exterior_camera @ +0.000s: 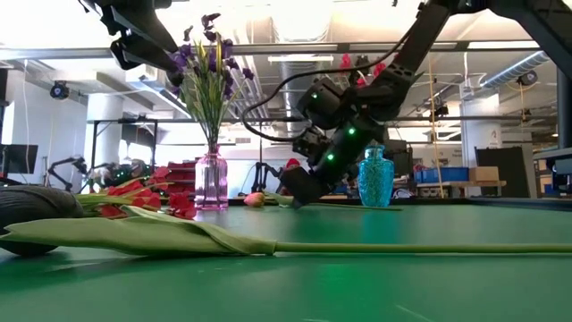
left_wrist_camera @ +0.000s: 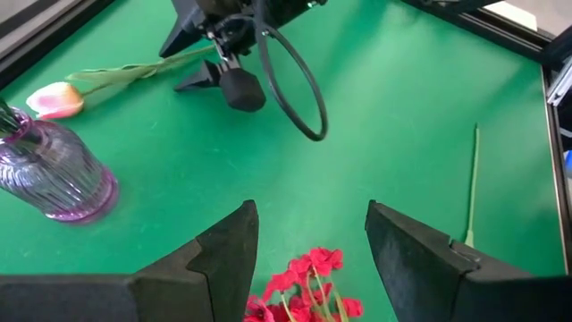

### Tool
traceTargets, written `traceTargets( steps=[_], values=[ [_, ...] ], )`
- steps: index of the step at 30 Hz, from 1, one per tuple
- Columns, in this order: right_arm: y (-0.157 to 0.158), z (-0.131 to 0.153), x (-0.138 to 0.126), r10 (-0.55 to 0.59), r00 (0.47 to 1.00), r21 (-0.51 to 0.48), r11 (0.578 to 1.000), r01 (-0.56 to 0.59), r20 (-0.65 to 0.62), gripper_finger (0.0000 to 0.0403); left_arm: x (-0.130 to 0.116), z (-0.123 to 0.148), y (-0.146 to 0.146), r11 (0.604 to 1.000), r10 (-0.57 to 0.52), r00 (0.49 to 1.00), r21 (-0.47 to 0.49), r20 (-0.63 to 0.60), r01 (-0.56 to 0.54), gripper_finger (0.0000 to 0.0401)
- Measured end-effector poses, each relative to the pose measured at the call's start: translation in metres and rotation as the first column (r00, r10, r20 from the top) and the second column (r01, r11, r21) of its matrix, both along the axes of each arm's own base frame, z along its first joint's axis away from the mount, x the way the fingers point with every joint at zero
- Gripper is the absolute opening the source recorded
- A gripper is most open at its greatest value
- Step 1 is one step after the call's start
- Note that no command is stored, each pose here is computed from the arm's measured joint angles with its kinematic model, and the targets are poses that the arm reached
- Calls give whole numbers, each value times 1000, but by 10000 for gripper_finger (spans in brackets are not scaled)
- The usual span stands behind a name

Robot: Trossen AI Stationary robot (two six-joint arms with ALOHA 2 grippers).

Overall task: Sort flowers into vase by color
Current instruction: Put the pink flower into the blue vase

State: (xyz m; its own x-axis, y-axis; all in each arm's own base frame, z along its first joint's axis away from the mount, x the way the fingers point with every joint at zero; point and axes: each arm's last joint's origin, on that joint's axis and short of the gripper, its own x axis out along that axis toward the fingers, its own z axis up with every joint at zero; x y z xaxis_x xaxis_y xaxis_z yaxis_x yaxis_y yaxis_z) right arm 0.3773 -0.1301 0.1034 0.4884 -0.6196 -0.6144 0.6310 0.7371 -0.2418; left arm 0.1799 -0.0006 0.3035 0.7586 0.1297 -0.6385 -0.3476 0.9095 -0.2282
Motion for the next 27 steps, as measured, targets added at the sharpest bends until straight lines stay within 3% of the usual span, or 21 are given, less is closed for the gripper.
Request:
traceTargets(
  steps=[16,27],
  values=[
    [-6,0,-1,45,999,68,997,-47,27,218,0,0,1,999,38,999,32,2,-38,197],
    [2,-1,3,115,992,116,986,-120,47,140,0,0,1,999,37,999,32,2,-37,197]
  ],
)
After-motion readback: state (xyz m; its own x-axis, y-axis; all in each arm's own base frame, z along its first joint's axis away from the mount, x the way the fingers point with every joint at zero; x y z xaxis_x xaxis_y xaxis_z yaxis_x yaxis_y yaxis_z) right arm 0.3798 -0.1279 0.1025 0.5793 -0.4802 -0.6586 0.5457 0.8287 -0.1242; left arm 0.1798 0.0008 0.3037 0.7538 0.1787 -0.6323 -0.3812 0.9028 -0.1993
